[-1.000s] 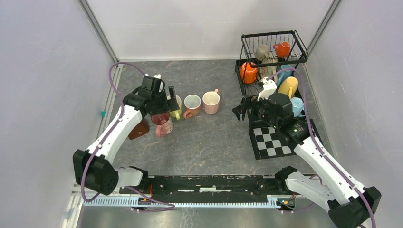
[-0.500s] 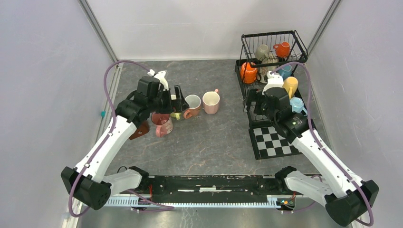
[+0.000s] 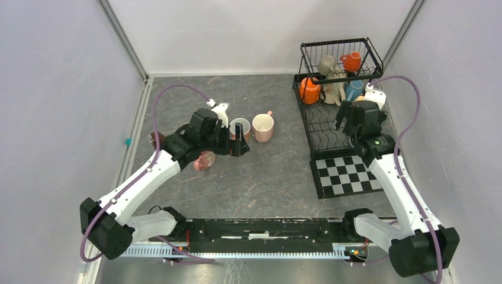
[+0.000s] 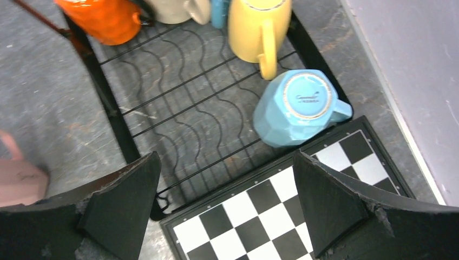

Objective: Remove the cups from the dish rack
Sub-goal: Unload the cup from the dish rack.

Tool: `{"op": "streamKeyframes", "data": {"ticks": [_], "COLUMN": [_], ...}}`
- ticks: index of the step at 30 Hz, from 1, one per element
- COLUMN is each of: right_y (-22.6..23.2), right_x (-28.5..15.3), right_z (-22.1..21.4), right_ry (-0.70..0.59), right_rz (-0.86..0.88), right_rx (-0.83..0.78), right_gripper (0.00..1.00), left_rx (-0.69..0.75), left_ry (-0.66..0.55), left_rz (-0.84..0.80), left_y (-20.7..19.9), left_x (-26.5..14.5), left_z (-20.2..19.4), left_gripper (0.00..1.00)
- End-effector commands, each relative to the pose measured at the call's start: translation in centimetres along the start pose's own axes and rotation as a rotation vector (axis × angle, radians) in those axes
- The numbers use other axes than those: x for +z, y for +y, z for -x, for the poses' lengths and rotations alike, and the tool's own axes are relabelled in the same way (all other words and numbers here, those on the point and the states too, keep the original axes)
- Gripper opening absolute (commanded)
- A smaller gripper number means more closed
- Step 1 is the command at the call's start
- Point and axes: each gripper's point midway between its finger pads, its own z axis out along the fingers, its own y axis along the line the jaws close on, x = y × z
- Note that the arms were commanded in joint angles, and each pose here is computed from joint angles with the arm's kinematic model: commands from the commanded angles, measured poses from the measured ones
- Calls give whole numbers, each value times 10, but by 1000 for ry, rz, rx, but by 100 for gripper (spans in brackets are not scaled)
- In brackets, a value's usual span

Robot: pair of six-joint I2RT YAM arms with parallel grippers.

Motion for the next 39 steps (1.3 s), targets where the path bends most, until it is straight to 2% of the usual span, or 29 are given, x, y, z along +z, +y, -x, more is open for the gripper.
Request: {"op": "streamKeyframes", "data": {"ticks": [1, 10, 15, 29, 39], "right_y": [-25, -68, -78, -78, -84], "right_x": [17, 56, 74, 110, 124], "right_z": [1, -19, -28, -42, -39], "right_ry": [10, 93, 136, 198, 208], "right_rz": [-111, -227, -212, -166, -208], "right_rx": [0, 44, 76, 88, 73], "right_gripper": [98, 98, 98, 98, 98], "left_rx": [69, 65, 63, 62, 63], "left_ry": [-55, -53, -44, -25, -15], "left_rz": [-39, -54, -74, -84, -83], "left_y": [-4, -3, -6, -7, -6], "left_x": [8, 9, 11, 14, 17], "left_z": [5, -3, -4, -8, -10], "left_gripper": [100, 100, 100, 100, 100]}}
